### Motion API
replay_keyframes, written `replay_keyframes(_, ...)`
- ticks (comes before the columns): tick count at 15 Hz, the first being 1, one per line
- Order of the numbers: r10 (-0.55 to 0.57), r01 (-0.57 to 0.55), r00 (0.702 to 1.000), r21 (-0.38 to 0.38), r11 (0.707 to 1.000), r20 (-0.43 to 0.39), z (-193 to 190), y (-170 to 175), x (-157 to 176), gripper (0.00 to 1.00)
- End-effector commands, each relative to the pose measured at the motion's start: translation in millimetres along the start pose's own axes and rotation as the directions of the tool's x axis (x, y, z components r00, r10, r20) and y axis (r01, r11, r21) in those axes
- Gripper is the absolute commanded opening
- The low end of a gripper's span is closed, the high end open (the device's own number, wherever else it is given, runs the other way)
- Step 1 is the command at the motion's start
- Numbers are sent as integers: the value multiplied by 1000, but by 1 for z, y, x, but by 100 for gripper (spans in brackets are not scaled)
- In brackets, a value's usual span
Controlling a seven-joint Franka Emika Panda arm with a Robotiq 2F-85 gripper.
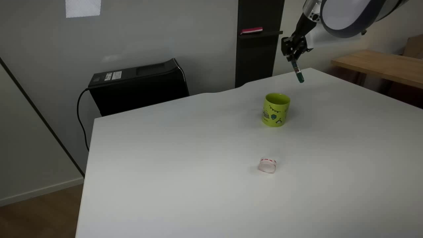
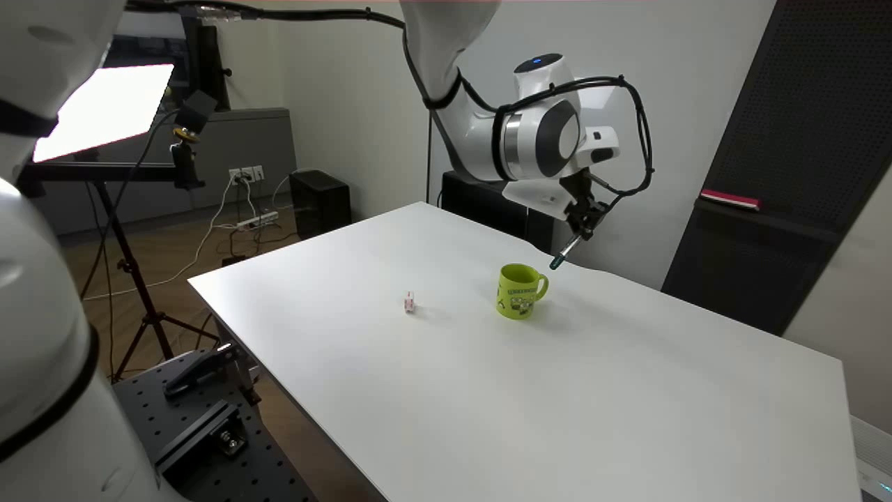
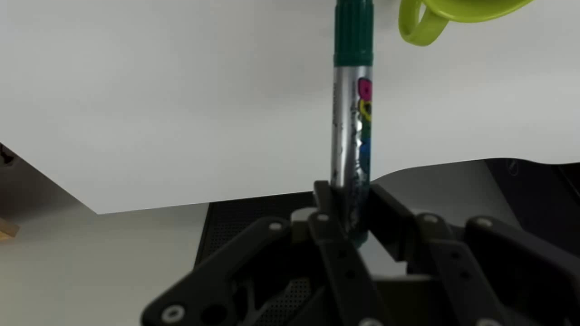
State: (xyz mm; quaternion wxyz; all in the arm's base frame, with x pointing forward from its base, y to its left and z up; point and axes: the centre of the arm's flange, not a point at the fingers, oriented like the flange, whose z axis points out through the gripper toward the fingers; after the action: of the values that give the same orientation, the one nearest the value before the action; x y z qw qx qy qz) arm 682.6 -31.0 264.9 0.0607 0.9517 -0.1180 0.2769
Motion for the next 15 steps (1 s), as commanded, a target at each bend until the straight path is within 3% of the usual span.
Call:
replay_keyframes(1, 78, -78, 995, 6, 997, -55, 16, -25, 4, 6)
replay_keyframes(15, 103, -103, 990, 2, 995, -100, 40, -81, -23, 6)
